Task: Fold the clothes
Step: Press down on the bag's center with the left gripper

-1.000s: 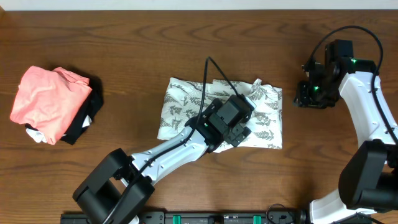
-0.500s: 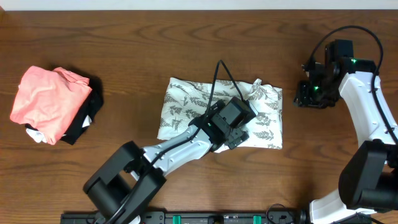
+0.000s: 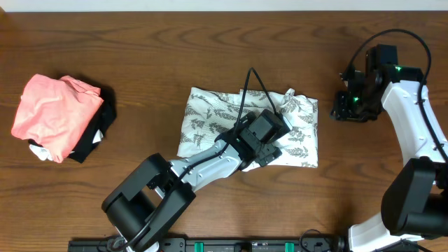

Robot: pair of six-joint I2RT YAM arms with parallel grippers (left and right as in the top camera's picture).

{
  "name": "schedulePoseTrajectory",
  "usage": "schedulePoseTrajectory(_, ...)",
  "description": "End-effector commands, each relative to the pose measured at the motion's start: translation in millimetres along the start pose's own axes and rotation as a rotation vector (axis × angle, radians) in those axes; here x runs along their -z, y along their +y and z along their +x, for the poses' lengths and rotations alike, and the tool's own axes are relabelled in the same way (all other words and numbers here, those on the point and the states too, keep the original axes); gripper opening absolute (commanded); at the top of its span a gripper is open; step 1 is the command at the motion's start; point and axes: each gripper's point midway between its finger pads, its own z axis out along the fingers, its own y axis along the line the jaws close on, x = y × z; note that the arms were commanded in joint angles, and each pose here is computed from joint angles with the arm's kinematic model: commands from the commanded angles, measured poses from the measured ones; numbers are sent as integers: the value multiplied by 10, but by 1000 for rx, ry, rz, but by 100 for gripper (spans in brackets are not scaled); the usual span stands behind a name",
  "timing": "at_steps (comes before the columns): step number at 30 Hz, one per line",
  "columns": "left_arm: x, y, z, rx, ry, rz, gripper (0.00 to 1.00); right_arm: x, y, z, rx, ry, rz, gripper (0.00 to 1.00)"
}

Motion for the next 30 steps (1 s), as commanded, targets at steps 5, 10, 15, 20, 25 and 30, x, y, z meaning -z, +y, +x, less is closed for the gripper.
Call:
schedulePoseTrajectory(5,-4,195,-16,-51,15,-116,93,17,17,-7,15,-6,2,32)
schedulePoseTrajectory(10,-5,207,-17,-48,14,-117,81,17,17,-6,15,-5,2,32)
schedulePoseTrajectory(15,-4,214,-51,-45,0,-121,62,17,17,-3,14,-4,2,31)
schedulePoseTrajectory(20,-2,227,-111,-41,-24,-126,52,17,17,5,14,-1,2,31)
schedulePoseTrajectory(25,0,242,-144,-37,-38,-130,51,17,17,5,14,-1,2,31)
schedulePoseTrajectory(30,-6,312,-129,-24,-36,-139,60,17,17,5,14,-1,2,31)
